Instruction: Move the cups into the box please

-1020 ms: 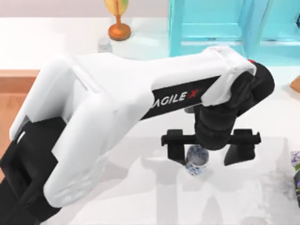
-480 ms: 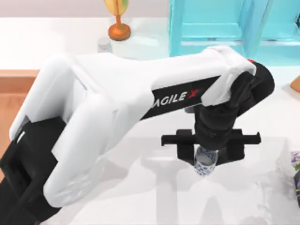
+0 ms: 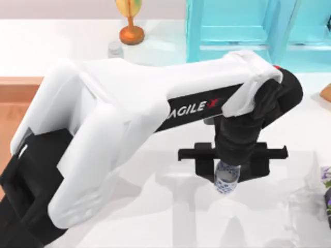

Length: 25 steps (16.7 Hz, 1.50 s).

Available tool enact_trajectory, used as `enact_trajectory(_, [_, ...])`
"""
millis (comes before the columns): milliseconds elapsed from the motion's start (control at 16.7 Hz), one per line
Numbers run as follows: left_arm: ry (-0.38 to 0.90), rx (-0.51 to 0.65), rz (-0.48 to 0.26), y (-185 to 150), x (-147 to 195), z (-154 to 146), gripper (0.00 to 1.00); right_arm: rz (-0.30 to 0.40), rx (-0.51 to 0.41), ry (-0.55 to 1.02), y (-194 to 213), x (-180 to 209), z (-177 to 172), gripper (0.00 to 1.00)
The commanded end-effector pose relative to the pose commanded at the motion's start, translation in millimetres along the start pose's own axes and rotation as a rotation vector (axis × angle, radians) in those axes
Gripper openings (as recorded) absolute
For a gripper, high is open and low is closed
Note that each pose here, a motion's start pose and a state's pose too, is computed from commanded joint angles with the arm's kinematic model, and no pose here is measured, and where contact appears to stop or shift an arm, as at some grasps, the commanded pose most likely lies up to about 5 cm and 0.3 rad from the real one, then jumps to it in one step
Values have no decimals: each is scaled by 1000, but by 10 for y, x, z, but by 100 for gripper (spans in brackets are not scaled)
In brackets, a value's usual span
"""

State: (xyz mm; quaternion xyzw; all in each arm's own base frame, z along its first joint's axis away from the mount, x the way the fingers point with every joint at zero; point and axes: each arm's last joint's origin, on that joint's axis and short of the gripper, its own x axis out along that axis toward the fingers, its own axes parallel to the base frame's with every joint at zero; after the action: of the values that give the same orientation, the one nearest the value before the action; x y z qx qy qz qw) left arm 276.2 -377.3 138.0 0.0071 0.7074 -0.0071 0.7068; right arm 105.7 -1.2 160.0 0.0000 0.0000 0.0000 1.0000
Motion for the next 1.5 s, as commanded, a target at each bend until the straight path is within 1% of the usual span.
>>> enact_trajectory(120, [1, 4, 2, 8, -3, -1, 0, 0, 0, 0, 0, 0, 0, 100])
enact_trajectory(240, [8, 19, 11, 98, -95, -6, 0, 0, 0, 0, 0, 0, 0, 100])
enact_trajectory(360, [9, 24, 11, 294, -323, 9, 0, 0, 0, 0, 0, 0, 0, 100])
enact_trajectory(540, [-4, 12, -4, 707, -777, 15, 0, 0, 0, 0, 0, 0, 0, 100])
enact_trajectory(720, [0, 2, 1, 977, -980, 1, 0, 0, 0, 0, 0, 0, 0, 100])
enact_trajectory(1020, [-1, 7, 1, 984, -993, -3, 0, 0, 0, 0, 0, 0, 0, 100])
enact_trajectory(1140, [6, 10, 16, 1075, -963, 71, 0, 0, 0, 0, 0, 0, 0, 100])
enact_trajectory(1320, [24, 17, 45, 1426, -913, 321, 0, 0, 0, 0, 0, 0, 0, 100])
enact_trajectory(1500, [25, 18, 46, 2001, -956, 615, 0, 0, 0, 0, 0, 0, 0, 100])
